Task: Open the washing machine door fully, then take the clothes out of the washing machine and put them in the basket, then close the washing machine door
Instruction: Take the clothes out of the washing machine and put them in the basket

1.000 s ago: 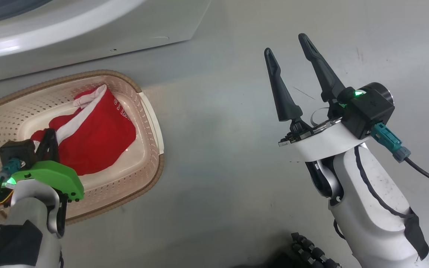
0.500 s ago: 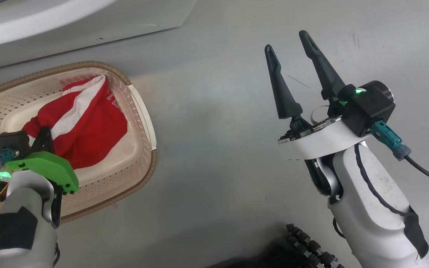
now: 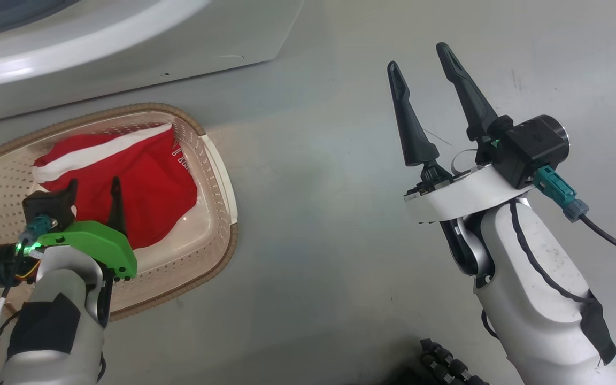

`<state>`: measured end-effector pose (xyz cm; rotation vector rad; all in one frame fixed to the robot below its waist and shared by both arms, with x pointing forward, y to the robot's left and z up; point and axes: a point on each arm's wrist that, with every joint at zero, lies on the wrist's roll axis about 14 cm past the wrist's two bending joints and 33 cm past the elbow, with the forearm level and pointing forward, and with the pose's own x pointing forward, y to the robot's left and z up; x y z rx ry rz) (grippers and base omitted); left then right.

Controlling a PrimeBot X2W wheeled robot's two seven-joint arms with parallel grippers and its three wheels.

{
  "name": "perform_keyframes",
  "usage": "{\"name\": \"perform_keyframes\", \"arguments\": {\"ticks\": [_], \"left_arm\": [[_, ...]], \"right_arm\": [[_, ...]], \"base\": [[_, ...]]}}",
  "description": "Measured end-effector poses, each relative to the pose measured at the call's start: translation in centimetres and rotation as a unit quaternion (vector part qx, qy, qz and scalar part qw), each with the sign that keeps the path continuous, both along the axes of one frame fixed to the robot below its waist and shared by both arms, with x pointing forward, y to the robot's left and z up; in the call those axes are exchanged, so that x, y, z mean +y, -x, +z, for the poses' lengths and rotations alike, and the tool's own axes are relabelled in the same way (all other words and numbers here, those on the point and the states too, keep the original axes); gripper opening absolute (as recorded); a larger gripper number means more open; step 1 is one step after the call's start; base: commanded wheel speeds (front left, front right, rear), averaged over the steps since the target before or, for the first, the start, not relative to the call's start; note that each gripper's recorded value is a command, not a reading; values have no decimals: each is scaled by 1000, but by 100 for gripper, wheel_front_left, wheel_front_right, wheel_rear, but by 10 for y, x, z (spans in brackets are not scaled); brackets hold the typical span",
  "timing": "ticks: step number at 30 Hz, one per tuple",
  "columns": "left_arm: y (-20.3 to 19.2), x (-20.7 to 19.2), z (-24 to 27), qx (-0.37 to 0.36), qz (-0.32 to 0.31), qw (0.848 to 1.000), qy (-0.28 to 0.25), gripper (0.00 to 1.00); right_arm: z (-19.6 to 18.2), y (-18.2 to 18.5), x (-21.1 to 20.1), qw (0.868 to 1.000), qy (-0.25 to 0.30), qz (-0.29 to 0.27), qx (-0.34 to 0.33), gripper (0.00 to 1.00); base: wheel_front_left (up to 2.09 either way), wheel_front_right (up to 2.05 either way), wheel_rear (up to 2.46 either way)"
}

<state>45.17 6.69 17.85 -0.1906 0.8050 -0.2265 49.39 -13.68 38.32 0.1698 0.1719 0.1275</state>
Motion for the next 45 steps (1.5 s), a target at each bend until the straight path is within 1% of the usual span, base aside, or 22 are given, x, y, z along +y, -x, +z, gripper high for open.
{"name": "perform_keyframes", "arguments": {"ticks": [6,12,15,19,29,30,36,45], "left_arm": [[-9,-7,28,-32,6,999,14,100],[-29,2,67,-88,24,996,19,100],[-50,13,110,-154,46,987,27,100],[-56,22,146,-204,50,978,21,100],[-50,42,227,-305,68,950,11,100],[-50,42,227,-305,68,950,11,100],[-33,54,262,-346,73,935,1,100],[8,65,278,-356,82,931,-12,100]], "right_arm": [[11,2,-1,1000,6,-2,-9,100],[16,13,-1,1000,4,-6,-6,100],[25,18,2,1000,-3,-4,-13,100],[34,23,4,1000,-7,-5,-19,100],[55,39,18,999,-23,13,-37,100],[55,39,18,999,-23,13,-37,100],[65,53,25,998,-27,23,-42,100],[77,80,25,998,-29,22,-49,100]], "base": [[0,0,0],[0,0,0],[0,0,0],[0,0,0],[0,0,0],[0,0,0],[0,0,0],[0,0,0]]}}
